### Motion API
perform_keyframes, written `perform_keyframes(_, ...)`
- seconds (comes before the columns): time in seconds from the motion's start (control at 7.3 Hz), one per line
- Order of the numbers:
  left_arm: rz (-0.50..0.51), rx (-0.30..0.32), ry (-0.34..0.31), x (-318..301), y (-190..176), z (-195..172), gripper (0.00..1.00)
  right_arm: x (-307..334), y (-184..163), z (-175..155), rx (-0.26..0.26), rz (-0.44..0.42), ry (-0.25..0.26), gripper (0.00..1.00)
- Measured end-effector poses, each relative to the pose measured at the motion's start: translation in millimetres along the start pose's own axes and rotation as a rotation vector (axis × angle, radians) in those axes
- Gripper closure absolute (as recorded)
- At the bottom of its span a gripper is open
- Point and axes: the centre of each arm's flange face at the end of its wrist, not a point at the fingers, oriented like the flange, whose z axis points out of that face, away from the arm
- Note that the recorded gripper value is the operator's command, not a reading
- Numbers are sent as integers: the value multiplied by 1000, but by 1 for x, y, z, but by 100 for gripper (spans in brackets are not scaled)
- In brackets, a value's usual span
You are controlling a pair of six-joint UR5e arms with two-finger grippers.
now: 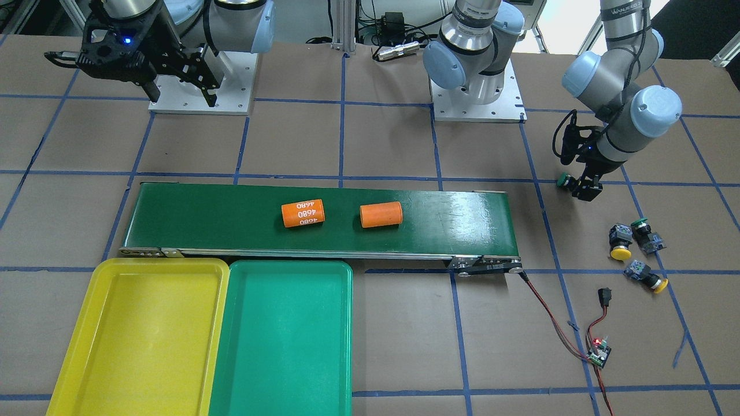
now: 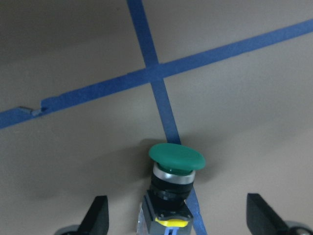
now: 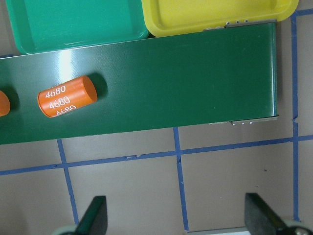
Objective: Sort buttons by color to trays
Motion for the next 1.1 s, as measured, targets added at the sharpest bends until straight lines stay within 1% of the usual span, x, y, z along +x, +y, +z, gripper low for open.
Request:
perform_keyframes(0.27,-32,32,-12,5,13,9,46,0,0,0,0,0,0,0)
perform_keyframes(0.55,-66,48,-11,13,24,15,77,0,0,0,0,0,0,0)
perform_keyframes(0.68,-74,50,-20,14,26,14,77,0,0,0,0,0,0,0)
perform_keyframes(0.82,-94,53,-50,9,28,7,77,0,0,0,0,0,0,0)
perform_keyframes(0.96,-137,67,-92,-1,31,-9,77,0,0,0,0,0,1,0)
perform_keyframes(1.1,-190,97,-110,-19,31,-32,77,0,0,0,1,0,1,0)
